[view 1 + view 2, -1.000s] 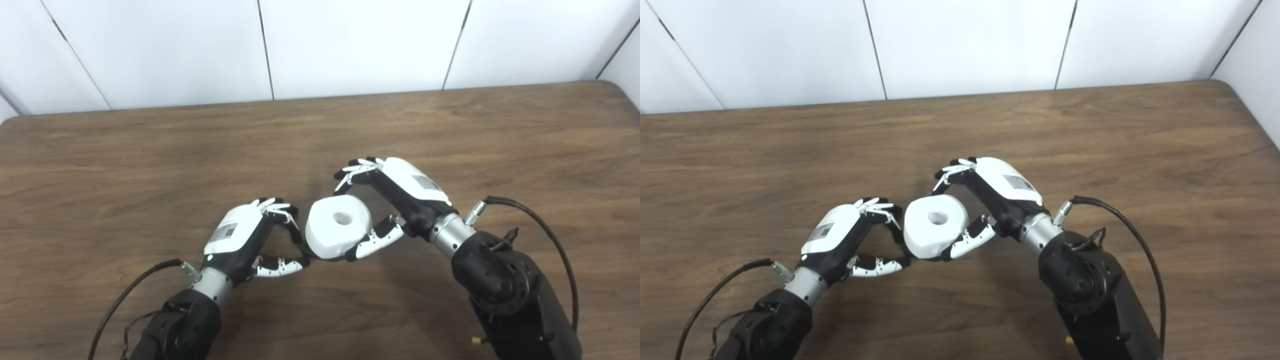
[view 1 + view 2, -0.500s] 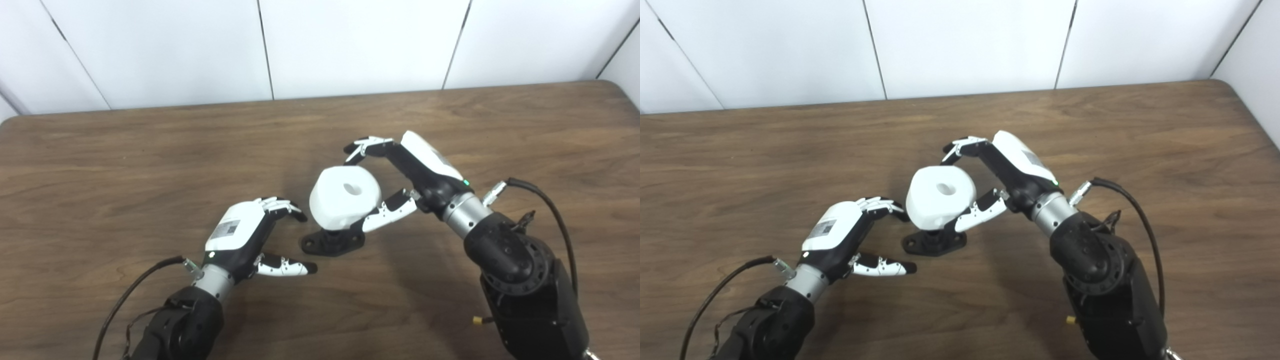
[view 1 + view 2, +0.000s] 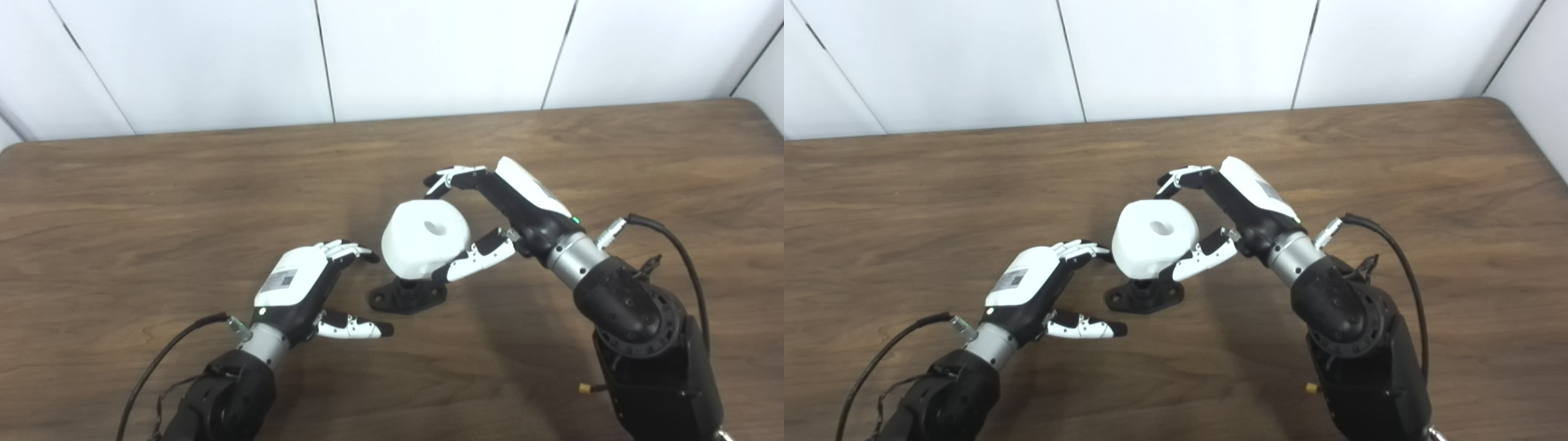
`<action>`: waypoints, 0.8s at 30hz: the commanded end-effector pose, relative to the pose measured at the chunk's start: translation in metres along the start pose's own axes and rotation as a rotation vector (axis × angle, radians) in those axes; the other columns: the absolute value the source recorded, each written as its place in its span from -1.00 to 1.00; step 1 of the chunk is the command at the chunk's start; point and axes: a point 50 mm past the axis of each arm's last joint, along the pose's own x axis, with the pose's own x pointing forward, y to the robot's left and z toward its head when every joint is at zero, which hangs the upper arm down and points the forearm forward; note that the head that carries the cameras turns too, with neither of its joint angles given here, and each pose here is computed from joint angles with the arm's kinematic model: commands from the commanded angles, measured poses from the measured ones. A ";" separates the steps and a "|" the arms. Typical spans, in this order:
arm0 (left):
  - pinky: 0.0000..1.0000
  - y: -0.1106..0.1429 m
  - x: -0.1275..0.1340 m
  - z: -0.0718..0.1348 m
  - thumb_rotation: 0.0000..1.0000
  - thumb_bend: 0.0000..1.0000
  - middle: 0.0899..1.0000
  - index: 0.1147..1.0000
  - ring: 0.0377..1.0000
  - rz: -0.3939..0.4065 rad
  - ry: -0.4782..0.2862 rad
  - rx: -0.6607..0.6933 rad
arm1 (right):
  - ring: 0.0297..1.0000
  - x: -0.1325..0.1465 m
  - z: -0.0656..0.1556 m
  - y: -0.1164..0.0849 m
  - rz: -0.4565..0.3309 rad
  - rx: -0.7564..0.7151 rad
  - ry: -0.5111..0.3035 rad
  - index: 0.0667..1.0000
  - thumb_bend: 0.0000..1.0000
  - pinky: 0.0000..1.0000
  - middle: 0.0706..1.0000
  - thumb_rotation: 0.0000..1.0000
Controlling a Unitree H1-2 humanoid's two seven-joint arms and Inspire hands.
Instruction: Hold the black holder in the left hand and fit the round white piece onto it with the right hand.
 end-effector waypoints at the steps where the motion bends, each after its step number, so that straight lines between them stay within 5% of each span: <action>1: 0.84 -0.010 -0.001 -0.003 -0.33 0.77 0.68 0.42 0.82 -0.074 0.022 -0.019 | 0.79 0.000 0.015 -0.013 -0.051 -0.015 -0.057 -0.11 0.05 0.75 0.60 -0.72; 10: 0.85 -0.010 -0.001 0.001 -0.54 0.66 0.64 0.10 0.80 -0.054 0.019 -0.045 | 0.80 -0.001 0.012 -0.011 -0.048 -0.026 -0.044 -0.11 0.05 0.78 0.60 -0.72; 24: 0.84 -0.009 -0.002 0.001 -0.56 0.61 0.63 0.14 0.81 -0.042 0.031 -0.038 | 0.81 -0.003 0.010 -0.007 -0.034 -0.050 -0.035 -0.11 0.05 0.84 0.61 -0.72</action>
